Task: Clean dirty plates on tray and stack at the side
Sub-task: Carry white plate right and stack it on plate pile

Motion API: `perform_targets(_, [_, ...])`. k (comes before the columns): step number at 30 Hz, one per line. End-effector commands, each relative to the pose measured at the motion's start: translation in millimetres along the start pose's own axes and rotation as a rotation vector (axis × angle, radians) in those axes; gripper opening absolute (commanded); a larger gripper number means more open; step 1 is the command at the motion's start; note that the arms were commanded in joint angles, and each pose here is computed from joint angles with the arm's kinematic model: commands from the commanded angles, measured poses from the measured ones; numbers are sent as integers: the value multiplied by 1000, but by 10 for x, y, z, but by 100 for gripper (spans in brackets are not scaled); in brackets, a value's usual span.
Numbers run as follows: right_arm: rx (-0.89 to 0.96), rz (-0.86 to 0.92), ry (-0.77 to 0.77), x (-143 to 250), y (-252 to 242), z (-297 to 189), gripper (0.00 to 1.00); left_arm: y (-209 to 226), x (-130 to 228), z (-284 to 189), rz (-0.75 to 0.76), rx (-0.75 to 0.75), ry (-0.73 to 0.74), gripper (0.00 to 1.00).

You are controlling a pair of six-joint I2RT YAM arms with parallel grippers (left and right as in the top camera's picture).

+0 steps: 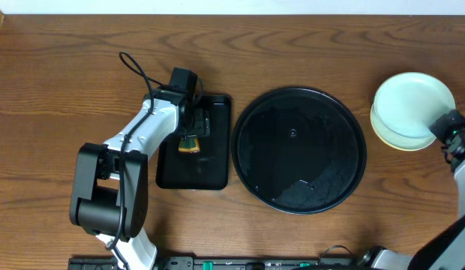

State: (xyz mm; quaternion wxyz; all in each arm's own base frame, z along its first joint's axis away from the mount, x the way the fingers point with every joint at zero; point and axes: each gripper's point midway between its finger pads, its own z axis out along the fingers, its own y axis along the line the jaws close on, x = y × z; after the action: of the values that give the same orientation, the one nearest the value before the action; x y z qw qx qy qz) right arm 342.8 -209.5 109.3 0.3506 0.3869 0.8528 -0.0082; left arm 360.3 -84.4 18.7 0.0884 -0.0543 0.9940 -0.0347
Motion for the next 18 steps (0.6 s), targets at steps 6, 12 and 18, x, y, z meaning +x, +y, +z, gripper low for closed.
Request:
perform_targets(6, [67,28,64,183,-215,466,1,26,38,61,0,-12,17,83])
perform_targets(12, [63,13,54,161,-210,481,19,20,19,61,1,-9,10,83])
perform_targets(18, [-2,0,110,251,-65,410,67,19,18,61,1,-9,9,83])
